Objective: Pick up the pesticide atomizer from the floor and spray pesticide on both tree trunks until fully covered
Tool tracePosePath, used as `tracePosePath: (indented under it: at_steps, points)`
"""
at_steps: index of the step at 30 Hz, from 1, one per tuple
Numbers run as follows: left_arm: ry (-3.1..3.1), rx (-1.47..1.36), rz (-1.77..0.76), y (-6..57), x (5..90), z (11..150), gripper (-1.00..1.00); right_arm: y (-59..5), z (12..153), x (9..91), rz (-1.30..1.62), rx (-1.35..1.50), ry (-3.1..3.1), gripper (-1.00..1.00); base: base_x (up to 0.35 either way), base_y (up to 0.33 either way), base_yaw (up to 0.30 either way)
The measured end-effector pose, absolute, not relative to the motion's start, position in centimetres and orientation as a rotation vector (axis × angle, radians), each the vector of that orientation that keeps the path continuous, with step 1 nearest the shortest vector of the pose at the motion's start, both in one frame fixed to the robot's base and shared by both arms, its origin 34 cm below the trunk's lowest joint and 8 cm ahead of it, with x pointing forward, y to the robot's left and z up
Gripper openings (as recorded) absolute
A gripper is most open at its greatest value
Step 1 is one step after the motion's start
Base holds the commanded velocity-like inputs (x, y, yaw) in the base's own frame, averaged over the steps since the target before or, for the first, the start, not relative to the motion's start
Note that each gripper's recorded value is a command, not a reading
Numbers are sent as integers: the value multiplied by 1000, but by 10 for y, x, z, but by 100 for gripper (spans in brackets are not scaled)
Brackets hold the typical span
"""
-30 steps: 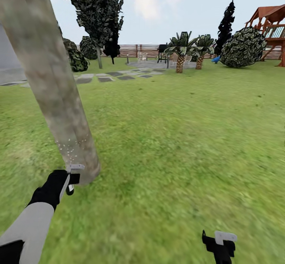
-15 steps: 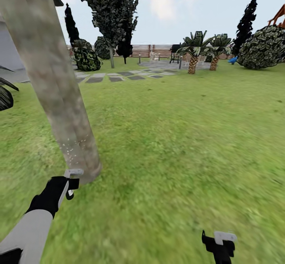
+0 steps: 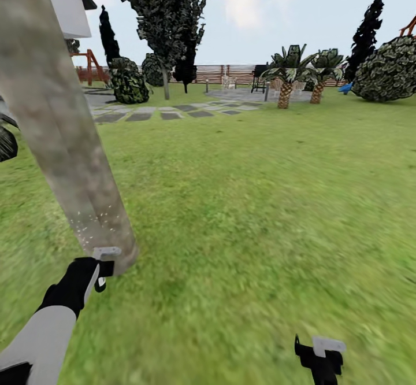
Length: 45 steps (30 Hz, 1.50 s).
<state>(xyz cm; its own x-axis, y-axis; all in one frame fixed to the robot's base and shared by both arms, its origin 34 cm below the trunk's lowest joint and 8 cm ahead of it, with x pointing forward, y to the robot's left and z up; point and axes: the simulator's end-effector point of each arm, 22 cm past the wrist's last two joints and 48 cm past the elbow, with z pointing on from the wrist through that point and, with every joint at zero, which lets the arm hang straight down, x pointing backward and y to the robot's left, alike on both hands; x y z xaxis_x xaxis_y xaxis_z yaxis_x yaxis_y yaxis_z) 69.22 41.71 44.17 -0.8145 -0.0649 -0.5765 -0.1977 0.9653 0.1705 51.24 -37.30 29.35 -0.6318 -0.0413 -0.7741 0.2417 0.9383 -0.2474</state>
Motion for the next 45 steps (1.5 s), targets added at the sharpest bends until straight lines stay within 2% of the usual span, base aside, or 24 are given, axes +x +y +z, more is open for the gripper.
tracePosePath:
  at_steps: [5, 11, 21, 35, 45]
  points:
    - [2507, -226, 410, 437, 687, 445, -100, -373, 294, 512, -416, 141, 2220, 100, 177, -229, 273]
    - [2509, -229, 398, 432, 687, 444, -100, -373, 293, 512, -416, 141, 2220, 100, 92, -254, 261]
    - [2509, -243, 400, 436, 686, 444, -100, -373, 293, 512, -416, 141, 2220, 100, 2, -277, 50]
    - [2533, -336, 377, 446, 664, 423, -100, -373, 293, 512, -416, 141, 2220, 100, 12, -278, 260]
    - [2532, -331, 371, 442, 664, 422, -100, -374, 294, 512, -418, 142, 2220, 100, 176, -244, 25]
